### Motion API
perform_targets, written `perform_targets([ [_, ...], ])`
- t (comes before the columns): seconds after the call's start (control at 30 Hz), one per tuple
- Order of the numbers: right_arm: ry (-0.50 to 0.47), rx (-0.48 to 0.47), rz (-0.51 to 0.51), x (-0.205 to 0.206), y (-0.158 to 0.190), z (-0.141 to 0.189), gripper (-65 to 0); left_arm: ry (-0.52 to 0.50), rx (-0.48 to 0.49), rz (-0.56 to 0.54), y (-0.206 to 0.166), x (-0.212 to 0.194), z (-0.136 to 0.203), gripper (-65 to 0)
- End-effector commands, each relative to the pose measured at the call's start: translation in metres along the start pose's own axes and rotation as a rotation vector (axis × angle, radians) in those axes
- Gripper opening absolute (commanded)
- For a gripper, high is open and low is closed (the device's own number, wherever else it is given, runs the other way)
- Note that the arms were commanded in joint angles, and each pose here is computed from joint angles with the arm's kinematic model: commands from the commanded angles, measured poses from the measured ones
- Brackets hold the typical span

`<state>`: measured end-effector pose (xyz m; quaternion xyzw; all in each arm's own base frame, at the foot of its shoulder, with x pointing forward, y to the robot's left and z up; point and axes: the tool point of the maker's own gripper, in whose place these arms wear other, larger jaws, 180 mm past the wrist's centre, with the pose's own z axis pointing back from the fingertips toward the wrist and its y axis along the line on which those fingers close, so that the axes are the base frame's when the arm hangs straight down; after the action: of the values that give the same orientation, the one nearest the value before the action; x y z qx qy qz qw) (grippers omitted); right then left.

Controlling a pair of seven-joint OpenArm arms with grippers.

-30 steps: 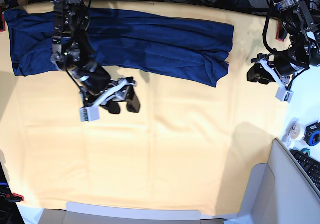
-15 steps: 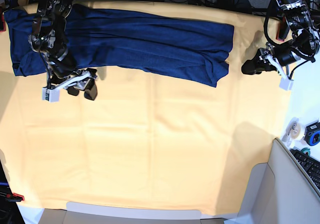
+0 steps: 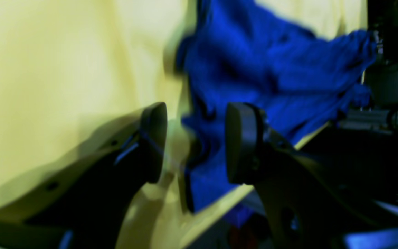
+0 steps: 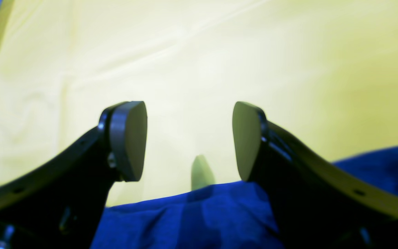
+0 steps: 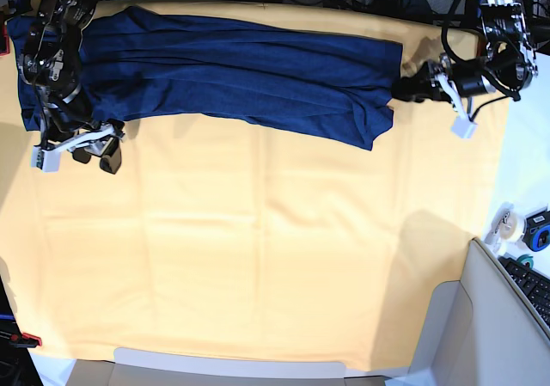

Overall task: Fold the T-shirt properly
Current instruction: 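Grasp the folded shirt's ends with both grippers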

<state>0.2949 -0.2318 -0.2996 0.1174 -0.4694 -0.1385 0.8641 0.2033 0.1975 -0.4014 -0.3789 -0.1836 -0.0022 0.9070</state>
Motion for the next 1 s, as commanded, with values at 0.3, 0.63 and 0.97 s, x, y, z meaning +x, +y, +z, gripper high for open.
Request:
perform_targets([
  [0.3,-0.043,-0.024,0.002,0.01,-0.012,0.01,-26.7,0.065,-0.045,-0.039,-0.014,-0.006,-0.014,-37.8],
  [0.63,-0.038,-0.023,0.001,0.008,-0.011,0.01,-26.7,0.068,-0.057,-0.018,-0.018,0.01,-0.025,-37.8],
  [0.97,-0.034,-0.016,-0.025,0.003,-0.008,0.008,-26.7,0.037,-0.061,-0.003,-0.021,0.024,-0.028,-37.8],
])
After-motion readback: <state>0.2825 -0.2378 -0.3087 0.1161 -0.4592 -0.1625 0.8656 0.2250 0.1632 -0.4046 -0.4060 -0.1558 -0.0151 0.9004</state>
